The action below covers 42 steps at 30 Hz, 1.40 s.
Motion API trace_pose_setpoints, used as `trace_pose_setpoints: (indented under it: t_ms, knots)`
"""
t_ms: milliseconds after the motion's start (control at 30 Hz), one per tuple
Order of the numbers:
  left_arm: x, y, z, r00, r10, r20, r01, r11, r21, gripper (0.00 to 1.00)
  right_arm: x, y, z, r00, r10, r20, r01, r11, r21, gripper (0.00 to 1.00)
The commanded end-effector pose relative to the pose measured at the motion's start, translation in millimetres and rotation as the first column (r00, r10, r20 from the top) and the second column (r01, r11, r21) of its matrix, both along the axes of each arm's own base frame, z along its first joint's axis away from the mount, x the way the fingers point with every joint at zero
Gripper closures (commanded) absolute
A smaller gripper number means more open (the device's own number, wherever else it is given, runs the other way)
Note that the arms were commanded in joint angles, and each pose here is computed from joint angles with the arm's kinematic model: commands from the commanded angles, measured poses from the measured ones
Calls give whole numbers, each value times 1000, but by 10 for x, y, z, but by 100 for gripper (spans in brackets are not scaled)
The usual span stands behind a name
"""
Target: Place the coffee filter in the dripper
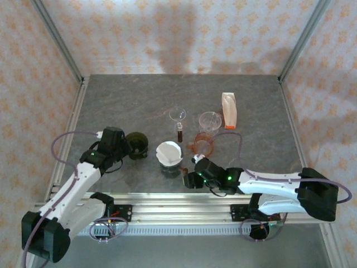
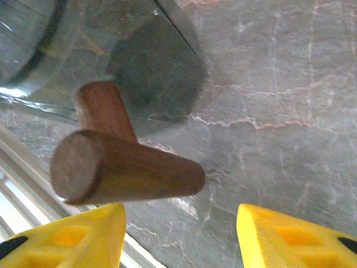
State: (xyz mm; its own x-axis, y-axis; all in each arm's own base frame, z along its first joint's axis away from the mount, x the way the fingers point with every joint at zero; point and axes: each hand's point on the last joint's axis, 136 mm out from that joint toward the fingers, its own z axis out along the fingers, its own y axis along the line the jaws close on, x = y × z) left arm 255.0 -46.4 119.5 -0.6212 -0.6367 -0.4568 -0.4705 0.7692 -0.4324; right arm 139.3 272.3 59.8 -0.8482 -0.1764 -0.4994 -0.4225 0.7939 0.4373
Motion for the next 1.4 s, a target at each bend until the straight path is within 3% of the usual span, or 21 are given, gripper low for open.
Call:
trace_pose_setpoints:
  t_ms: [0,733,1367]
  knots:
    - [-184,39,-59,999,11,-38,-12,1000,-13,100,57,131,59,999,2,41,-5,998,56,48]
    - [-578,204,-8,996,78,-41,-78,997,-16,100,473,487,-4,987,-110,118,103,993,66,57]
    - [-735,271,-28,995,89,-53,-89,996,1,100,1155,1009,75,983,-107,147,96,992,83,60]
